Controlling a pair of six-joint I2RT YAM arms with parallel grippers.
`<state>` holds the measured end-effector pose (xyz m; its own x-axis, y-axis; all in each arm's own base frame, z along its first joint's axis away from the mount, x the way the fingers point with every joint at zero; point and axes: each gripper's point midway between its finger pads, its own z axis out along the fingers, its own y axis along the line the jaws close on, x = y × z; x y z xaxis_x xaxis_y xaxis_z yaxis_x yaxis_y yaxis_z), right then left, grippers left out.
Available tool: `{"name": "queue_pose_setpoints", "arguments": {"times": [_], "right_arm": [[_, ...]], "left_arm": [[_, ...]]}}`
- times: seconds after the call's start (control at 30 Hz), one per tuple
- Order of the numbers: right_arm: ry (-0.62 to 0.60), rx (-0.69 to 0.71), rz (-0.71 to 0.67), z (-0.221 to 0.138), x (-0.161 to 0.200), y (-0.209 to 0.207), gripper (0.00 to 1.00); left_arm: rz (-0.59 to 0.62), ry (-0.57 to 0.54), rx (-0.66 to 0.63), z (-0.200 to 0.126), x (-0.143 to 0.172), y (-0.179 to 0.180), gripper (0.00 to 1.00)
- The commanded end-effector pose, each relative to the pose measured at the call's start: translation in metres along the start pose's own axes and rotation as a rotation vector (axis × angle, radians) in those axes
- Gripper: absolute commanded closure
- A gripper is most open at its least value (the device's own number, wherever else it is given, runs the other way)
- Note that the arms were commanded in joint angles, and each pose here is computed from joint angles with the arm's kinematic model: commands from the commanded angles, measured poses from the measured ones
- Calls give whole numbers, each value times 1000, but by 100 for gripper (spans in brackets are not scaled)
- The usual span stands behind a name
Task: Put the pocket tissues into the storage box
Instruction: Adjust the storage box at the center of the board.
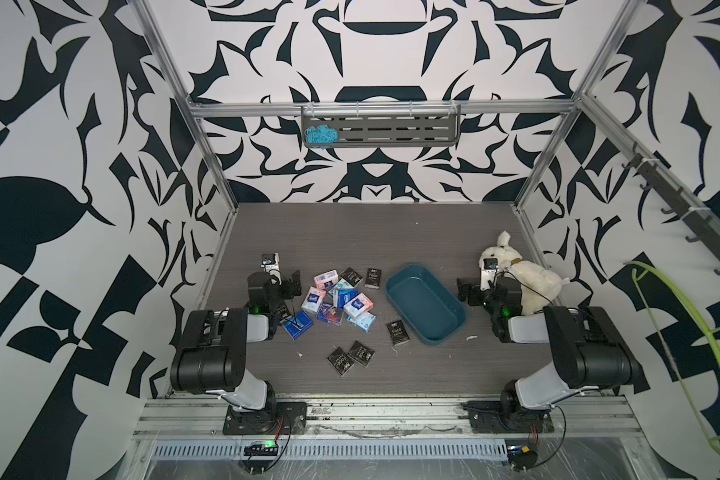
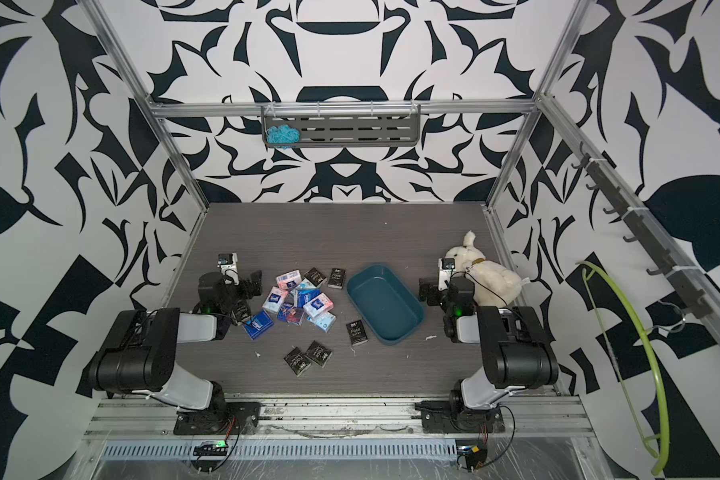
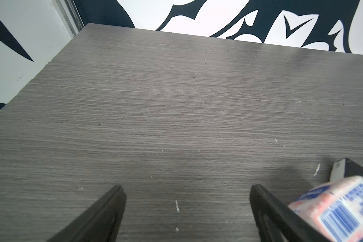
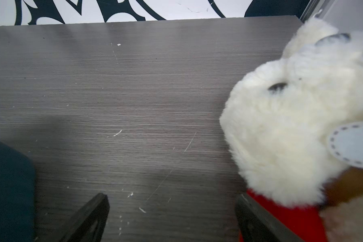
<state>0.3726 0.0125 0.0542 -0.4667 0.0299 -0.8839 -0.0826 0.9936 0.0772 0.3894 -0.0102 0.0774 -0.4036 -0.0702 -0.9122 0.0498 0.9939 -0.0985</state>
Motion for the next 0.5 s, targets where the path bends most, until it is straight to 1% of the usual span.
{"name": "queue_pose_setpoints", "arguments": {"times": [0.0, 0.47], "right_arm": [[-73, 7, -25, 2, -24, 0, 0], [-72, 6, -29, 1, -25, 0, 0]], "left_arm": [[8, -31, 4, 2, -11, -1, 1], [6, -30, -1, 1, -11, -1, 1]]}}
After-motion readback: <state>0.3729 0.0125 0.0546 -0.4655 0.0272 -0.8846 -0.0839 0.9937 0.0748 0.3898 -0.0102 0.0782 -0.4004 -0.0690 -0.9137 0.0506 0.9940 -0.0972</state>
